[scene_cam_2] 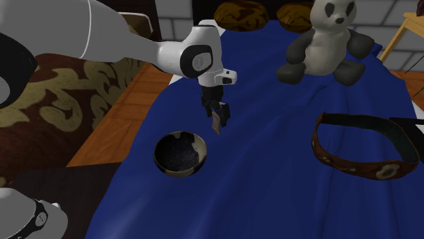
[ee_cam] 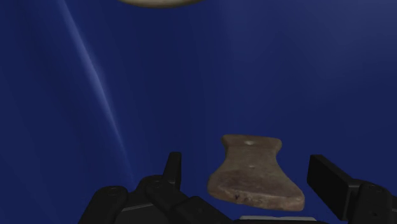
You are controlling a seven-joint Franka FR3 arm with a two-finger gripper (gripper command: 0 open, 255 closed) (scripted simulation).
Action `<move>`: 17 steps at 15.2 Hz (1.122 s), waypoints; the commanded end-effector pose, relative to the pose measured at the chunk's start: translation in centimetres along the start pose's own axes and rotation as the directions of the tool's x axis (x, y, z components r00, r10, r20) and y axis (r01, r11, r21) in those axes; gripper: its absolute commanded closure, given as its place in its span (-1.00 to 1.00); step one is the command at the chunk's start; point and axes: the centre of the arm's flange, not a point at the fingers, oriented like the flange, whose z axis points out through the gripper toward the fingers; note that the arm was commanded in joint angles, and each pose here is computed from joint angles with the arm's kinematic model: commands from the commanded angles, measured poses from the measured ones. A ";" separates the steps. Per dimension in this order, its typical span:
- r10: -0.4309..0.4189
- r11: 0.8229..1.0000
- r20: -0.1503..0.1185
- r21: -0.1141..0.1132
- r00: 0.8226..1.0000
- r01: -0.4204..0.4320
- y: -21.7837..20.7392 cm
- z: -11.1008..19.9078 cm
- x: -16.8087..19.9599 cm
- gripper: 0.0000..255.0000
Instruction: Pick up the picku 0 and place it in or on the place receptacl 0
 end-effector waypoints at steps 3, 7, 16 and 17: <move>0.000 1.000 0.000 0.000 1.000 0.000 0.0 0.0 0.0 -1.00; 0.000 1.000 0.000 0.000 1.000 0.000 0.0 0.0 0.0 1.00; 0.000 1.000 0.000 0.000 1.000 0.000 0.3 -1.5 0.0 1.00; 0.000 1.000 0.000 0.000 1.000 0.000 0.5 -2.0 0.0 1.00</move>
